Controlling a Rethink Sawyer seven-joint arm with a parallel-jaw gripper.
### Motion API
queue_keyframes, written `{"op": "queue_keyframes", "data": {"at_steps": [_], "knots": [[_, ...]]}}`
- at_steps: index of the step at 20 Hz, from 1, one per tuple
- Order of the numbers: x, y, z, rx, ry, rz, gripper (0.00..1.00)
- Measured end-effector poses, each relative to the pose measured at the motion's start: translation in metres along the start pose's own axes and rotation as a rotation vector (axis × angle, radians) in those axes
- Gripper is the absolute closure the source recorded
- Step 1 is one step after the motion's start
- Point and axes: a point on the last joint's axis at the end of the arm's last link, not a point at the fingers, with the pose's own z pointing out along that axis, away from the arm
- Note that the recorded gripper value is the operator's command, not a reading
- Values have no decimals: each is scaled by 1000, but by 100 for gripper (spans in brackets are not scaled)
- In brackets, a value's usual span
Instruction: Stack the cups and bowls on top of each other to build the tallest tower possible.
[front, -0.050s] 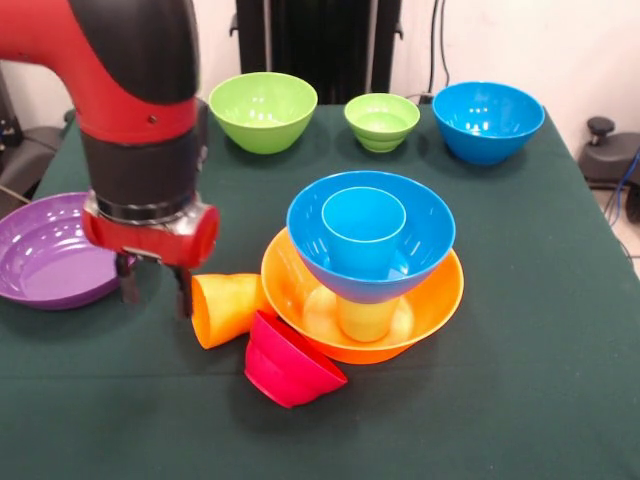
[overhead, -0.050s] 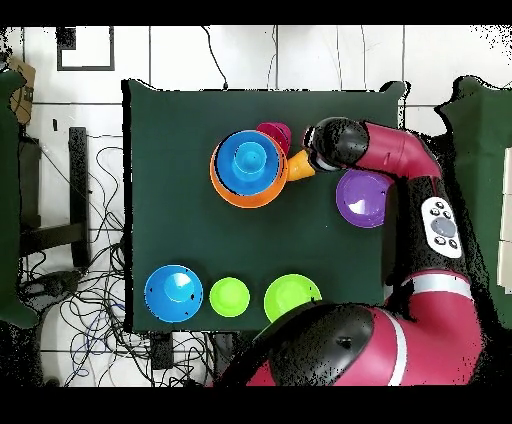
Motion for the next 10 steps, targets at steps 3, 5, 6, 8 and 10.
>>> {"op": "queue_keyframes", "data": {"at_steps": [3, 5, 6, 8, 10], "knots": [[-3, -15, -13, 29, -12, 7, 0], [-7, -24, -23, 47, -24, 11, 0], [-8, -28, -26, 54, -29, 13, 0], [-10, -34, -34, 69, -38, 16, 0], [-11, -41, -39, 88, -41, 21, 0]]}}
